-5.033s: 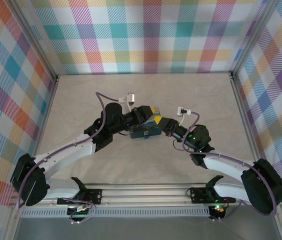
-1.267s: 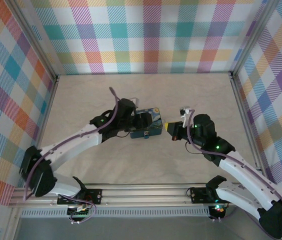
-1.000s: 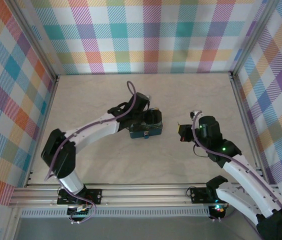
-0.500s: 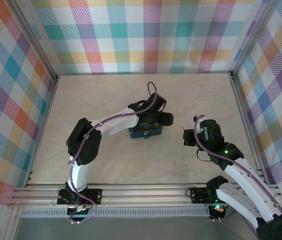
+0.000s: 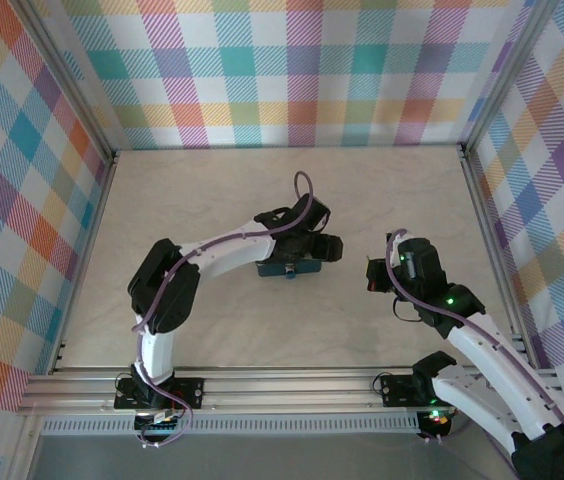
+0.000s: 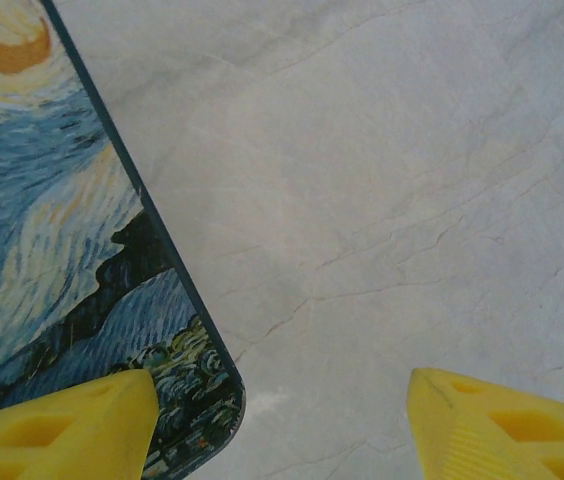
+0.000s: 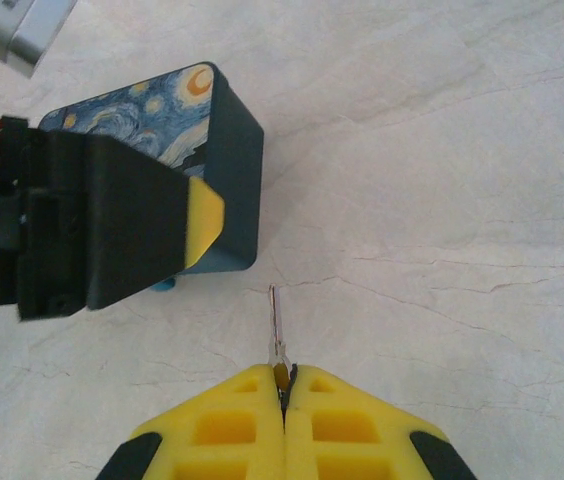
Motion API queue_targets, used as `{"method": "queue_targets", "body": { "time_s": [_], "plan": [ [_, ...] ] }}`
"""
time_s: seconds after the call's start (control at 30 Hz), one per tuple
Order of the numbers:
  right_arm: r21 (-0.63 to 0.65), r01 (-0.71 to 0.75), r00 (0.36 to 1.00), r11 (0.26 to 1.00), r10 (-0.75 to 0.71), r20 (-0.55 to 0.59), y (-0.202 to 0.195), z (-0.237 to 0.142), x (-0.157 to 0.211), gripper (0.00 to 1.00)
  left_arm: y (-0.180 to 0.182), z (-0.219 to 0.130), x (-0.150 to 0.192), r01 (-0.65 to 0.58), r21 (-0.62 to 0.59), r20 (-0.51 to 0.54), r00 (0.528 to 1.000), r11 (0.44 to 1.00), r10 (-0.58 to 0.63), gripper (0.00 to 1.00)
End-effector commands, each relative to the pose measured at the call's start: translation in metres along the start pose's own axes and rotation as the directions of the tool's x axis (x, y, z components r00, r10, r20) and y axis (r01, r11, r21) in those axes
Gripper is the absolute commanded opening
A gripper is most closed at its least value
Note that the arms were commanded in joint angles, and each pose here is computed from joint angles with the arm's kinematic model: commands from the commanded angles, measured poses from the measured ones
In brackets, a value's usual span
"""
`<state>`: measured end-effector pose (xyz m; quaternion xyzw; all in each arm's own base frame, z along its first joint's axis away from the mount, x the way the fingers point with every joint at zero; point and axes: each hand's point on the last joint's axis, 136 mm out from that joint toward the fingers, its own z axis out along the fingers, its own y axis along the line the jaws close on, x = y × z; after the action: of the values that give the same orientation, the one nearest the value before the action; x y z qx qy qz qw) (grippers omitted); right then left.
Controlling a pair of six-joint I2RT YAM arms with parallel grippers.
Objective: Unlock the padlock with the key
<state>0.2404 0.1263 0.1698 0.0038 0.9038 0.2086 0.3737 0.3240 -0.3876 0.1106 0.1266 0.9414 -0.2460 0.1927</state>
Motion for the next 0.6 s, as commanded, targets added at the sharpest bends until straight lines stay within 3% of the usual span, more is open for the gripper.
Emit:
{"method": "queue_targets", "body": {
  "time_s": [0.0, 0.57],
  "plan": [
    [0.017, 0.007, 1.000, 1.000, -0.007, -0.011, -0.006, 0.003, 0.004, 0.00, 0.015, -0.008, 0.031, 0.001, -0.047, -0.081, 0.997, 0.999, -0.004, 0.68],
    [-0.204, 0.020, 0.996, 0.979, -0.038, -0.085, 0.030, 0.027, 0.018, 0.00, 0.023, -0.070, 0.040, 0.015, 0.007, 0.036, 0.999, 1.000, -0.016, 0.69]
  ]
}}
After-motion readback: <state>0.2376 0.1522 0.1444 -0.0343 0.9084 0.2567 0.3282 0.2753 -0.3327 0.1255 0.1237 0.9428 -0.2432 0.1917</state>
